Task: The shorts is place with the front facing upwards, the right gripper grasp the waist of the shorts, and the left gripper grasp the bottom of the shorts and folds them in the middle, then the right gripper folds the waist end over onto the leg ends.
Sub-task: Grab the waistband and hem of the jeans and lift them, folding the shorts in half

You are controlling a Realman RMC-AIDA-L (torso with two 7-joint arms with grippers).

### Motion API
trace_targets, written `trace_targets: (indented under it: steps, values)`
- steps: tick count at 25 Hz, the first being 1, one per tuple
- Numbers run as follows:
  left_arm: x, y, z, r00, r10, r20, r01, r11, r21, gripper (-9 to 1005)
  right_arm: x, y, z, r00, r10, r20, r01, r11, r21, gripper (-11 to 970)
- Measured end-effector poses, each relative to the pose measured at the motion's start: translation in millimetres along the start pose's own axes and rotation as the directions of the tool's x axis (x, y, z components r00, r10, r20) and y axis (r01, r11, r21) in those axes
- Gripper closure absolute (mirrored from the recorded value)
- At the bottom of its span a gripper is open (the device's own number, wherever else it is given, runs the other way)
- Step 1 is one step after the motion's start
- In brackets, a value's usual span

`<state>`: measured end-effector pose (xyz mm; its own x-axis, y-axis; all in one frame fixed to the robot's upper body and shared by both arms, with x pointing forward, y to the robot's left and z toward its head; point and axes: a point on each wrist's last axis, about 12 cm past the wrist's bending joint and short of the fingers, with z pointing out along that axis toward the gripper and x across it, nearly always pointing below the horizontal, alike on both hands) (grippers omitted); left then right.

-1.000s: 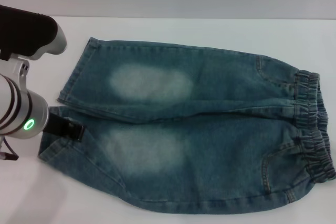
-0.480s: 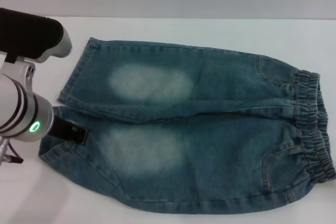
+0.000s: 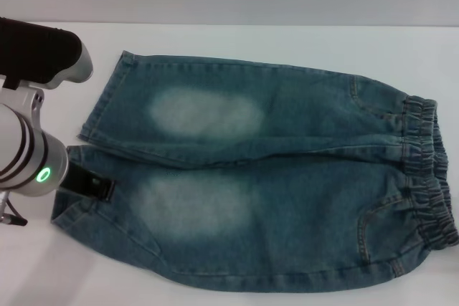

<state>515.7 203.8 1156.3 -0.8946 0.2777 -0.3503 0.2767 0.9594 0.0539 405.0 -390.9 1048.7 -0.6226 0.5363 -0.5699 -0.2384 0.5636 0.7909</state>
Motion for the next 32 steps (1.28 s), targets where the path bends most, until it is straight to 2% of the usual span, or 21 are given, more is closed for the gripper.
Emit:
trace_targets:
  steps: [4, 9, 21, 32]
  values:
    - [-2, -0.1, 4, 1.000, 0.002, -0.004, -0.002, 1.000, 0.000, 979, 5, -1.5, -8, 0.995, 0.085, 0.052, -0.086, 0.996, 0.008, 315]
    - [-5, -0.9, 7, 1.000, 0.015, -0.009, -0.015, 1.000, -0.001, 978, 13, -2.7, -3, 0.986, 0.149, 0.074, -0.148, 0.989, -0.013, 184]
    - [-11, 6.0, 4, 1.000, 0.027, -0.011, -0.028, 1.000, -0.010, 978, 32, -11.8, 11, 0.964, 0.258, 0.060, -0.259, 0.966, 0.022, 183]
    - [-8, 7.2, 4, 0.999, 0.038, -0.024, -0.038, 0.999, -0.012, 979, 33, -16.7, 5, 0.960, 0.270, 0.080, -0.275, 0.959, 0.064, 183]
